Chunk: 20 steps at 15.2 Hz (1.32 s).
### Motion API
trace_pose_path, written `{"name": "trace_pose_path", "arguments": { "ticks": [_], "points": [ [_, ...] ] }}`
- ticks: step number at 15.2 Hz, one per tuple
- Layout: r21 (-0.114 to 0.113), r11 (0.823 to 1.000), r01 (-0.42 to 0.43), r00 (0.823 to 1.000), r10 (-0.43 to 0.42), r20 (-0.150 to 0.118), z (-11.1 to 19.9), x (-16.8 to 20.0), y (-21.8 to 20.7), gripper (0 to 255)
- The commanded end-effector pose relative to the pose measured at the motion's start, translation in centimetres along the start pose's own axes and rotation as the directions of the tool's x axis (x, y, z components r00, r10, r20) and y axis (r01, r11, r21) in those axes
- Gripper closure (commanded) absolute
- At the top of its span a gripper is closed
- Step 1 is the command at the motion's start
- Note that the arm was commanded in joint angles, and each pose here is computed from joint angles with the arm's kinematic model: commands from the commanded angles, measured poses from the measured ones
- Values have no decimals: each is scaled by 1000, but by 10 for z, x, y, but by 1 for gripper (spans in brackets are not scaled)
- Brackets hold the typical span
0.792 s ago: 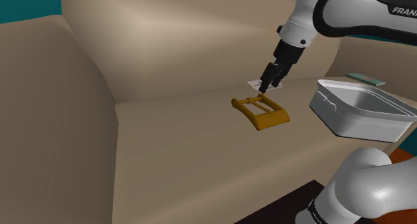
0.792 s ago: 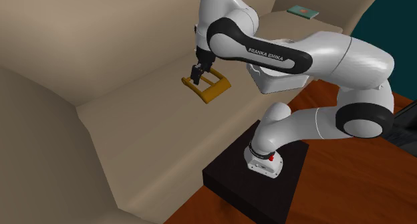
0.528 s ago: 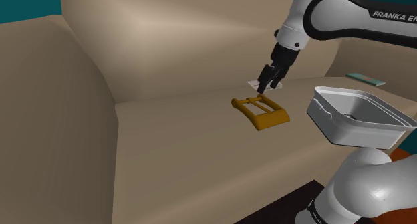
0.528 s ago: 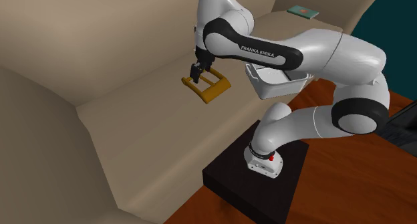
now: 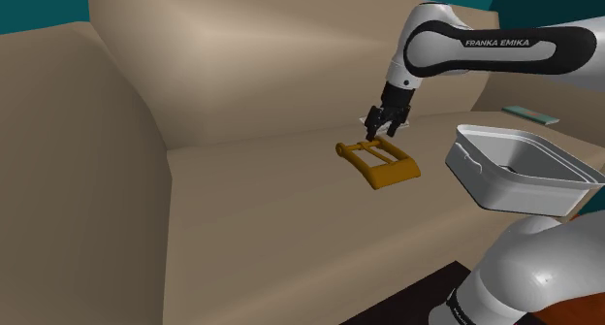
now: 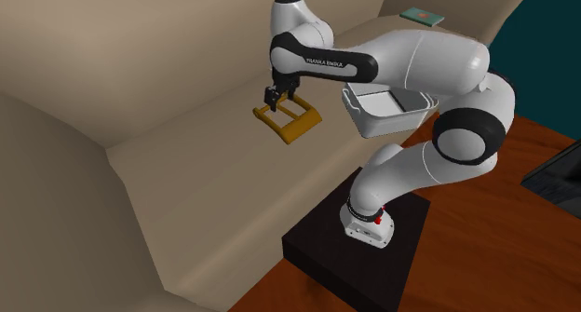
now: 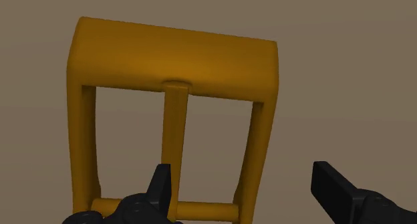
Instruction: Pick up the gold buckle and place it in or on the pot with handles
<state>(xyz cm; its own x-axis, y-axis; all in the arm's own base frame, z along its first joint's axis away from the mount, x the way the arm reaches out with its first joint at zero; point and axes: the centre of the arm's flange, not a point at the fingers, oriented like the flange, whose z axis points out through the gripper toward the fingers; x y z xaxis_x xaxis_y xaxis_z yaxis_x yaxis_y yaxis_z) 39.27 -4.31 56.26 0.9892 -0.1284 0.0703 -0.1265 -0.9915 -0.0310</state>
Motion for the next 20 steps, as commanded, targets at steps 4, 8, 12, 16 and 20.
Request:
{"name": "trace_pose_path", "arguments": {
  "ticks": [4, 8, 12, 16, 20],
  "points": [
    [-13, 994, -104, 993, 105, 49, 44, 29, 44, 0],
    [-16, 992, -121, 991, 122, 57, 67, 33, 52, 0],
    [-16, 992, -121, 991, 122, 57, 88, 31, 52, 0],
    [-16, 992, -121, 991, 122, 57, 91, 31, 52, 0],
    [-16, 992, -121, 991, 122, 57, 91, 31, 53, 0]
  ]
}}
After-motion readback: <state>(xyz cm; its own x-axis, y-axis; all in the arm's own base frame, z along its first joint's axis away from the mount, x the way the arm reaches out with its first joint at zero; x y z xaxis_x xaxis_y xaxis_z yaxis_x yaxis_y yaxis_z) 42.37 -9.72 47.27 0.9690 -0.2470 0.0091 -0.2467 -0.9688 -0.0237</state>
